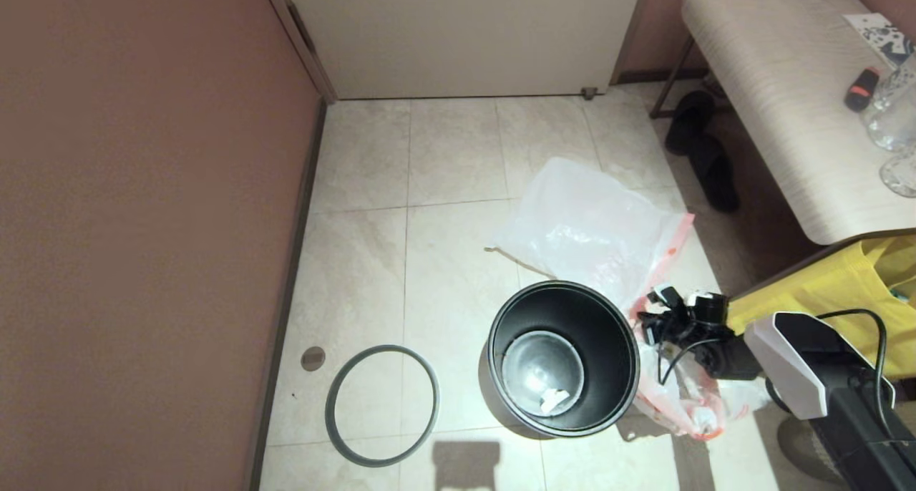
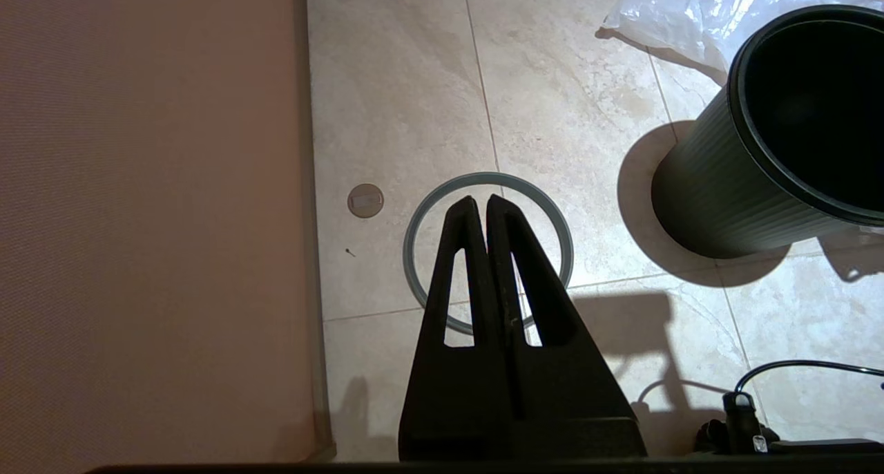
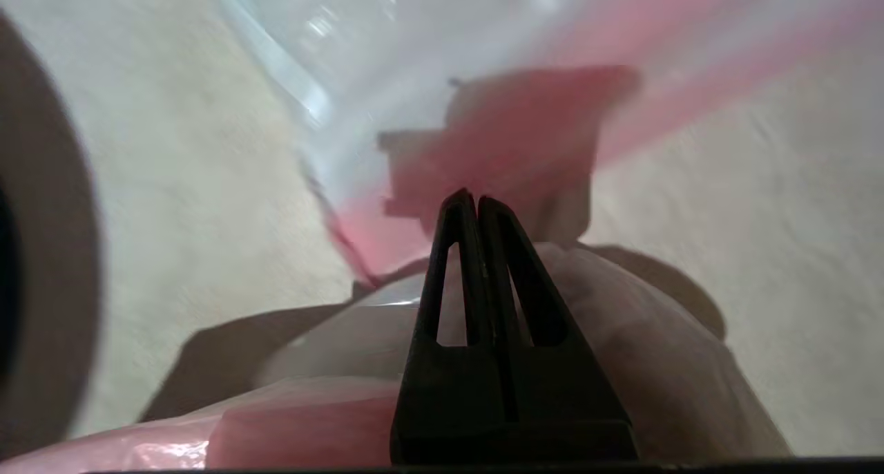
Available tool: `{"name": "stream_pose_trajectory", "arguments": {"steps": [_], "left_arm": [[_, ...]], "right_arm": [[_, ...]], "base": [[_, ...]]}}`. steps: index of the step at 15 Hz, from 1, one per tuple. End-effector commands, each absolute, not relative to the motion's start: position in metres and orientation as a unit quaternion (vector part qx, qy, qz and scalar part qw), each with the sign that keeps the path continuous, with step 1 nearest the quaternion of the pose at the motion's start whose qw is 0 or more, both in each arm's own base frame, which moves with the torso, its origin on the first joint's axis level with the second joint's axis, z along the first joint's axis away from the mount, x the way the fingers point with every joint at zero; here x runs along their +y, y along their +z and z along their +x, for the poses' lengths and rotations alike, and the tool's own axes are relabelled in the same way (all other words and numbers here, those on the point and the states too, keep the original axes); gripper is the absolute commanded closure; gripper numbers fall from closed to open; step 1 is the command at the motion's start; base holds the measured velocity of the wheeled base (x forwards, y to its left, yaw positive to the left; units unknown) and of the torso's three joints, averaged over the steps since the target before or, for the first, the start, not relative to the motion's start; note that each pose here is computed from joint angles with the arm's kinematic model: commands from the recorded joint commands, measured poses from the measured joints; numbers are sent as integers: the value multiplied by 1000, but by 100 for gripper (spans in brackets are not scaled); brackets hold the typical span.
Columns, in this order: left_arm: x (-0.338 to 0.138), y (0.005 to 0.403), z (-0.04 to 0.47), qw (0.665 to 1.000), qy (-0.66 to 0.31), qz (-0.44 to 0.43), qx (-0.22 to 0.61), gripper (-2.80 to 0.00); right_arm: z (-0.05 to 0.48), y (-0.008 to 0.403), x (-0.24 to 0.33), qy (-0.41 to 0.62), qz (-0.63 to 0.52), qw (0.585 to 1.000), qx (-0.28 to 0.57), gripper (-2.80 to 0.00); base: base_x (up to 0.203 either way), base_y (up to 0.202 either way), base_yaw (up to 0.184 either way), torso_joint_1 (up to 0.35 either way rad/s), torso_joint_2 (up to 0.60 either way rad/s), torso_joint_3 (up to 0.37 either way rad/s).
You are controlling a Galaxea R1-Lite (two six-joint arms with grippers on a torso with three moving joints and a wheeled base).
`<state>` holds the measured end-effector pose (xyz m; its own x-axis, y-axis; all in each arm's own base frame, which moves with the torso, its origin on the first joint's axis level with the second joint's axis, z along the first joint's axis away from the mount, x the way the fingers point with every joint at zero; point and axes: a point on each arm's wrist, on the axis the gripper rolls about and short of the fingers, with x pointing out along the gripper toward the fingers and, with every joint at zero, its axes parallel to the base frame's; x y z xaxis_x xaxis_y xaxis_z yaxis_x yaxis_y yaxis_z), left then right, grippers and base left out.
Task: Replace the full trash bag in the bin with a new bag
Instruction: Pick up a new trash bag
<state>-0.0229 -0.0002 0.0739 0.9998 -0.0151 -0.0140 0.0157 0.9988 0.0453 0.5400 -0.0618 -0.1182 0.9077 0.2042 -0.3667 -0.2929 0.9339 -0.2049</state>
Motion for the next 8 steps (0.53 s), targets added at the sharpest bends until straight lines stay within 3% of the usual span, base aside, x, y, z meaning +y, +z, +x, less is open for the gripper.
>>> {"name": "stream_pose_trajectory", "arguments": {"steps": [1,5,8], "left_arm": [[0,74,-23,1000,-8,23,7,0],[0,74,-23,1000,-8,23,7,0],[0,74,-23,1000,-8,23,7,0]], "right_arm": [[524,-139,-113,93,-130,963,217,0],[490,-166,-138,86,-109,941,308,0],[476,-156,-143,87,-102,931,340,0]], "base": [[0,0,0,0,0,0],[0,0,0,0,0,0],[0,0,0,0,0,0]]}}
